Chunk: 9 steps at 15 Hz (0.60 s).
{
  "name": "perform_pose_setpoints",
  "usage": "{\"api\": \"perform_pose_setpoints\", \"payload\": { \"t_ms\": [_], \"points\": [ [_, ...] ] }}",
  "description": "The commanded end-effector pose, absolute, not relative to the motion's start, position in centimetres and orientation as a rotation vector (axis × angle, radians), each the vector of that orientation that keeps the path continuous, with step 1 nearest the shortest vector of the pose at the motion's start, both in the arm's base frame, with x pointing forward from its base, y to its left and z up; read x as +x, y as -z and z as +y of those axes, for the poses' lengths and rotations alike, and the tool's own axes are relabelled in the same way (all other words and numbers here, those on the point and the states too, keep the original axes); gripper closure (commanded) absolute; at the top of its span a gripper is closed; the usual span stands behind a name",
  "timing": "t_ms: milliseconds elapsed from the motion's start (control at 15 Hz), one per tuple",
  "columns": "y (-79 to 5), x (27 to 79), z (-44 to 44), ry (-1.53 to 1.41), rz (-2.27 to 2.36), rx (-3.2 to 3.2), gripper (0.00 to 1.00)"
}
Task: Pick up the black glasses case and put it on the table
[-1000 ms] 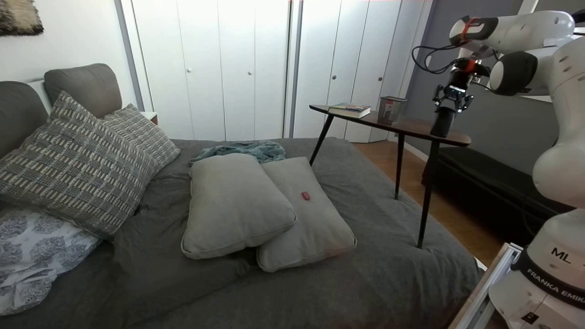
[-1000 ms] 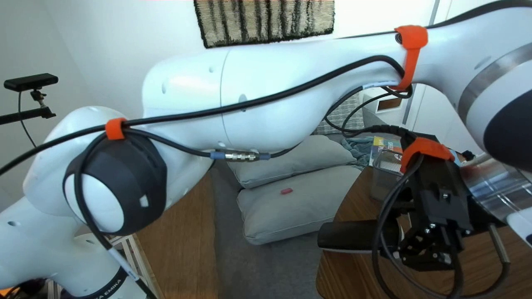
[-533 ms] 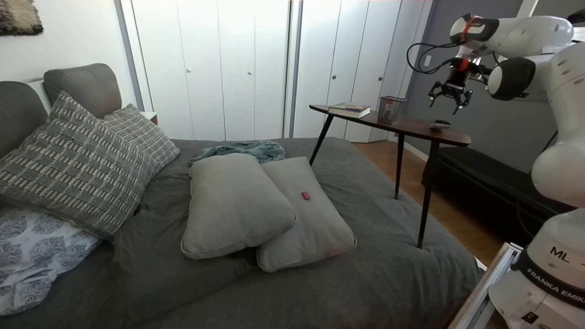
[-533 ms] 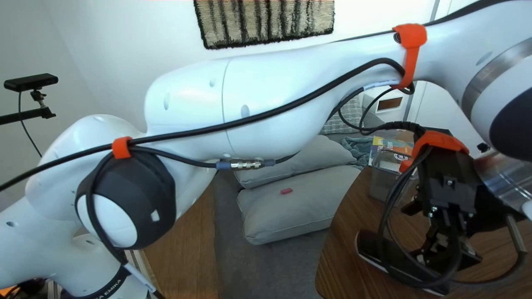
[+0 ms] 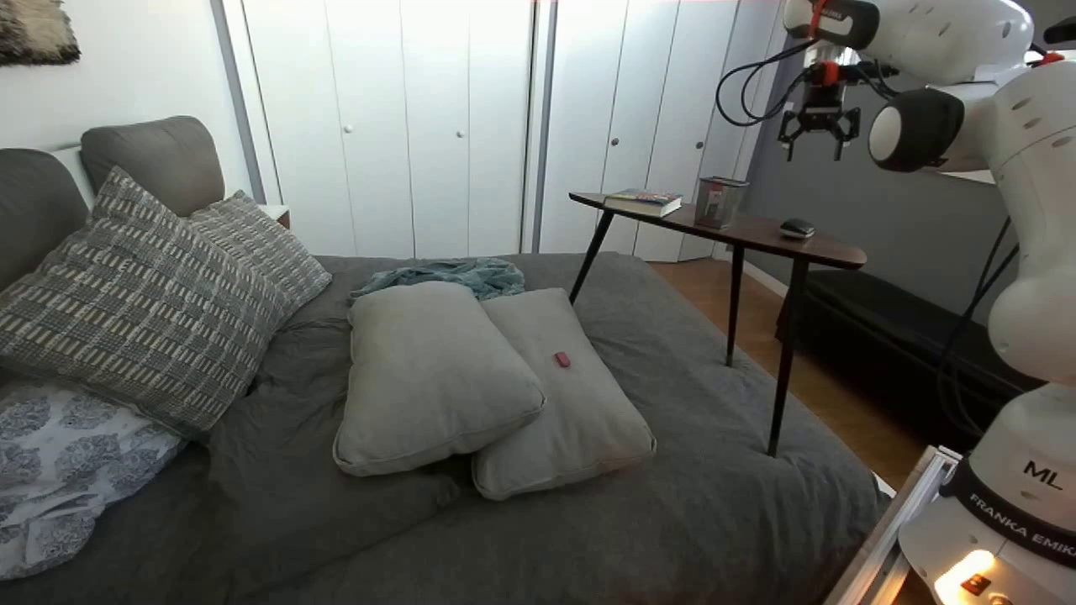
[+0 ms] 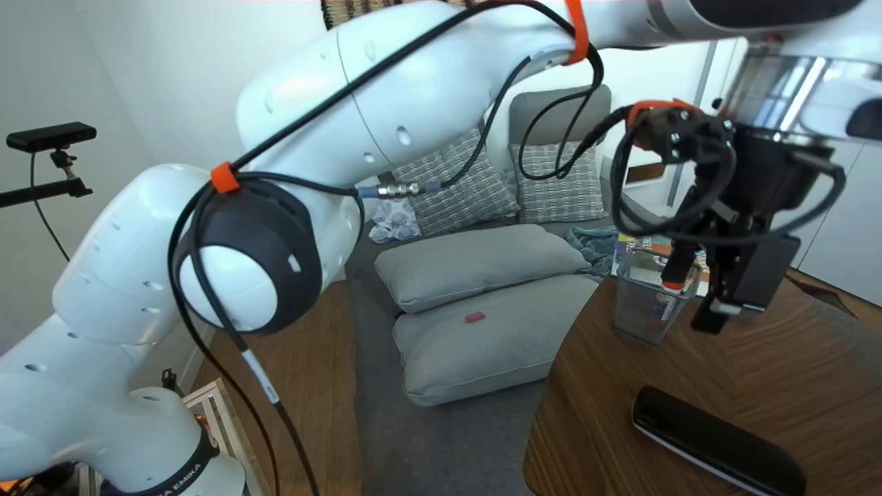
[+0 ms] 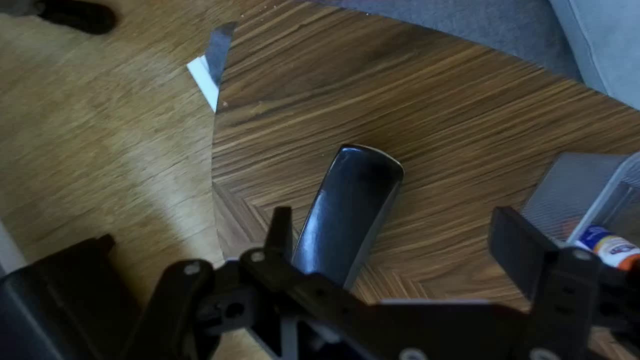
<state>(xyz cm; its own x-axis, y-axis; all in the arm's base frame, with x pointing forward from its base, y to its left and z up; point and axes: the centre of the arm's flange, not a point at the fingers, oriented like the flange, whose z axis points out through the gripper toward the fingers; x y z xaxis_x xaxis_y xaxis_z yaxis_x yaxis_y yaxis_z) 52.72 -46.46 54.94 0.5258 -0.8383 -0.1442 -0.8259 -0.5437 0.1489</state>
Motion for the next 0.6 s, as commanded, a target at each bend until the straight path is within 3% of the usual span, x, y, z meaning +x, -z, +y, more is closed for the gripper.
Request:
{"api": "perform_pose_setpoints", "payload": {
  "t_ms": [0,467,533],
  "points": [
    [-57.5,51.1,-37.9,0.236,-1.221,2.662,0.00],
    [-61.1,54.6,-26.8,0.056,-0.702,2.804,0.00],
    [-64.2,59.7,-30.8,0.109,-0.828,2.788,0.00]
  ]
}}
